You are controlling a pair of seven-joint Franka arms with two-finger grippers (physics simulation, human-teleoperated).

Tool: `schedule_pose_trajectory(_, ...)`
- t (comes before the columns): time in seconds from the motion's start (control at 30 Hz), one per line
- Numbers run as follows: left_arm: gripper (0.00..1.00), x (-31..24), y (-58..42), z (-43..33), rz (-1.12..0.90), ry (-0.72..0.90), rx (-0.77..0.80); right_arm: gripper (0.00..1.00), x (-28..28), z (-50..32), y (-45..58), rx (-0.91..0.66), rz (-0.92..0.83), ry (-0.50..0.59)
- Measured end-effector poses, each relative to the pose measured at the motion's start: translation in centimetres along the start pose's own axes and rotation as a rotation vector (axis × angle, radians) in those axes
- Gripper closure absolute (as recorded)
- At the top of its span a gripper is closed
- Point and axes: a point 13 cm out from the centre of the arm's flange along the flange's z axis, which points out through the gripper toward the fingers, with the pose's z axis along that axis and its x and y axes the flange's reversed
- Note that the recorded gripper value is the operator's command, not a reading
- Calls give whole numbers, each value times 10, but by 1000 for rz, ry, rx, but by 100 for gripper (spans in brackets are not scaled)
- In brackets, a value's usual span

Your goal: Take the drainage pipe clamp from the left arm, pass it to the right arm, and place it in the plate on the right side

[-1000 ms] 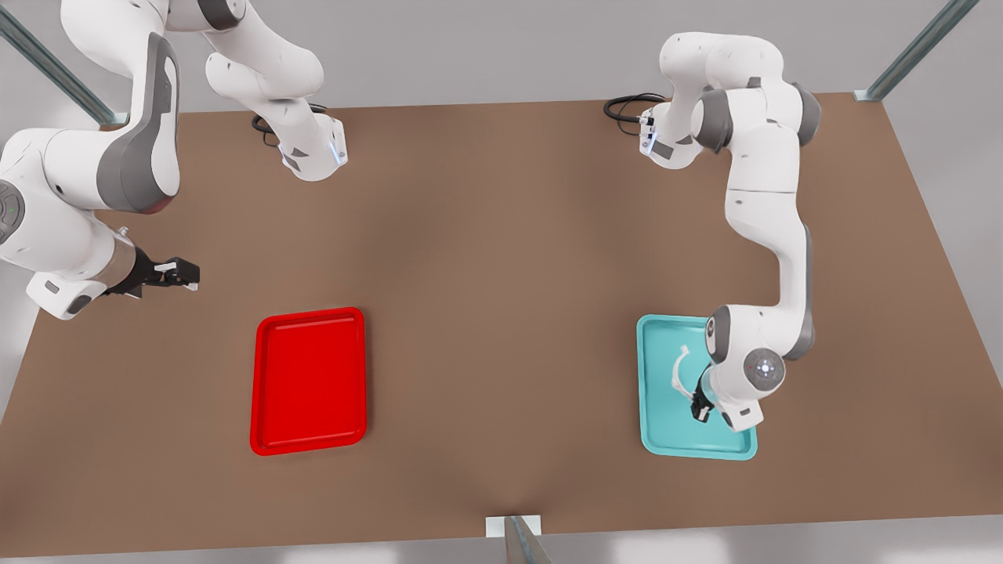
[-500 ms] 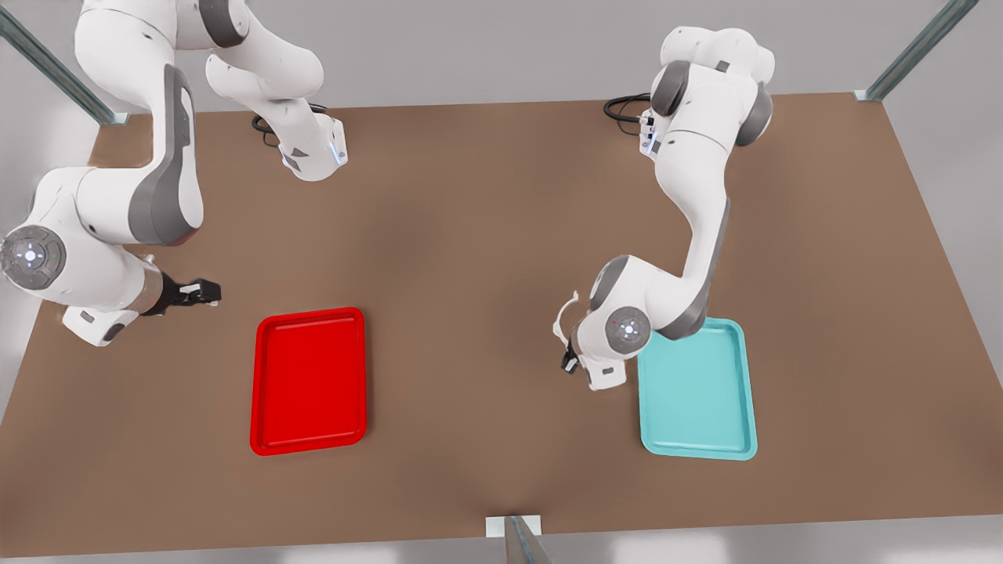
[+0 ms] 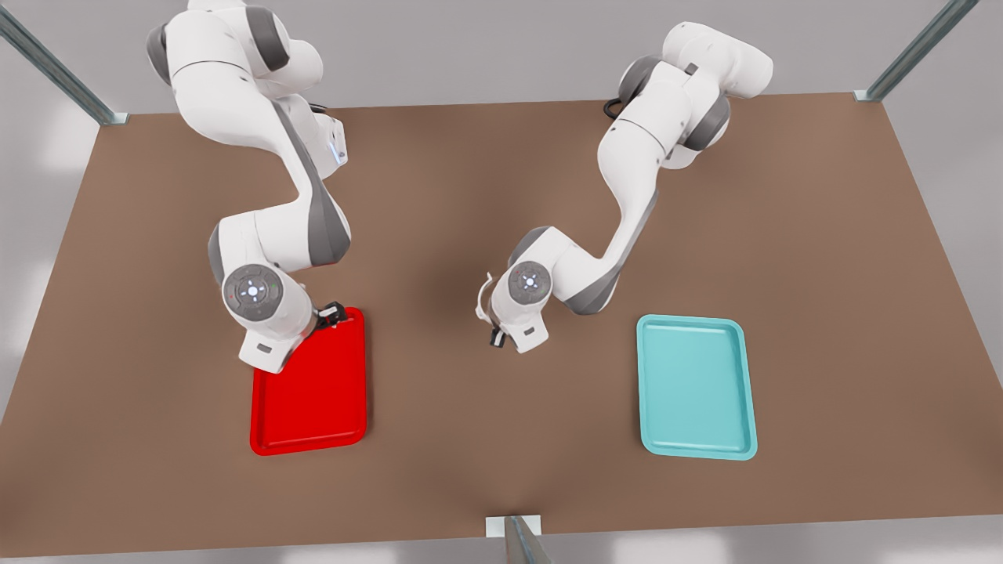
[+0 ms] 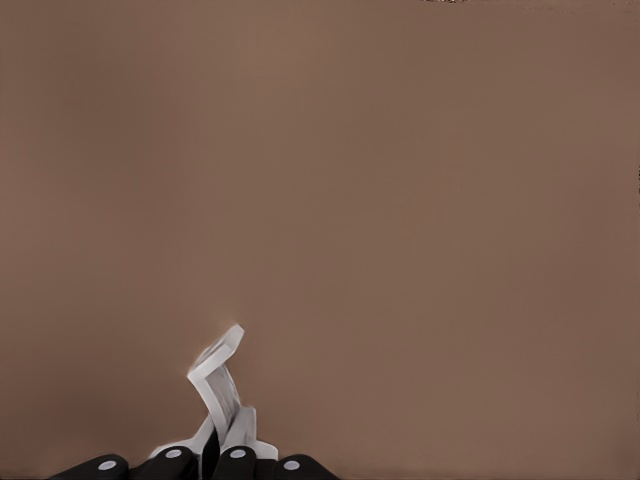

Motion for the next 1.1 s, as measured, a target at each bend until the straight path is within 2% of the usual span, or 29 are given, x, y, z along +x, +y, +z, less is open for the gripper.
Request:
schedule_pose_trajectory(0.3, 79, 25, -16, 4, -272, 70, 77, 0, -42, 44, 126, -118, 34, -104)
schedule_pose_trajectory(0.53, 79, 37, -18, 4, -411, 95, 96, 0, -14, 76, 184, -127, 39, -139)
schedule_pose_trajectory(0.8, 79, 43, -18, 4, -506, 104, 103, 0, -20, 74, 227, -147, 41, -239)
schedule_pose_trajectory(1.1, 79, 43, -20, 1, -581, 114, 107, 0, 5, 101, 241, -149, 57, -241)
